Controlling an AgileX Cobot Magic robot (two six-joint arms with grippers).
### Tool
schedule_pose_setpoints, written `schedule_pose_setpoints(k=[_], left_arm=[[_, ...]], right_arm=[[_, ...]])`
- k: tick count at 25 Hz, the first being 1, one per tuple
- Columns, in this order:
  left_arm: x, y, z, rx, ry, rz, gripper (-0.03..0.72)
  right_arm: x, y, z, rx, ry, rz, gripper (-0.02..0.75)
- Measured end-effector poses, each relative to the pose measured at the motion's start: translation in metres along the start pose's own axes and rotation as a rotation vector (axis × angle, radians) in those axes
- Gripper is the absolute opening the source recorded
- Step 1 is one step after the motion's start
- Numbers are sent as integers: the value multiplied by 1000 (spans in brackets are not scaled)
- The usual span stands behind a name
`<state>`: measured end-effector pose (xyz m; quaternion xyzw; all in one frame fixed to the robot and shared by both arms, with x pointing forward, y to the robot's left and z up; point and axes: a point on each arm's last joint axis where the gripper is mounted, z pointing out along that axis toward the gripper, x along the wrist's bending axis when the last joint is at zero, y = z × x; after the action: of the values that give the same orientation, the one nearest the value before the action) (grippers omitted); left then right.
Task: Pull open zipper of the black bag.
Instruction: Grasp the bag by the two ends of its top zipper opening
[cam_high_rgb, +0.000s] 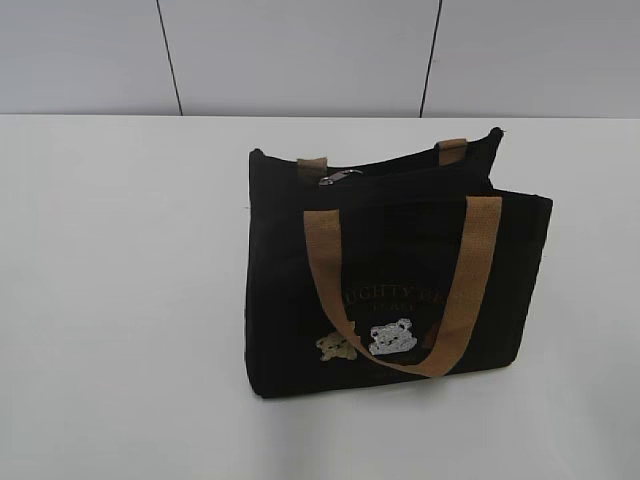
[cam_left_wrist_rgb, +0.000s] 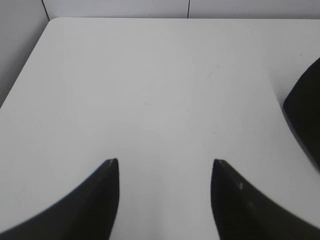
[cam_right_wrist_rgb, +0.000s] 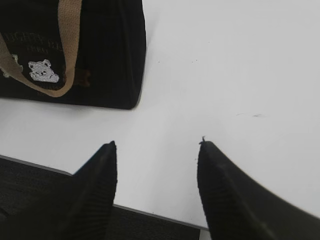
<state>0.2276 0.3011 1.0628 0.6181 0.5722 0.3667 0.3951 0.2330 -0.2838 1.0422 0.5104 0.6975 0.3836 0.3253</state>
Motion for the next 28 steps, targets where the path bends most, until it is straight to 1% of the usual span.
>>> schedule_pose_setpoints(k=[25,28], left_arm=[[0,0,0,0,0,0,438],[1,0,0,0,11,6,438]], right_arm=[[0,0,0,0,0,0,398],[0,0,0,0,0,0,398]])
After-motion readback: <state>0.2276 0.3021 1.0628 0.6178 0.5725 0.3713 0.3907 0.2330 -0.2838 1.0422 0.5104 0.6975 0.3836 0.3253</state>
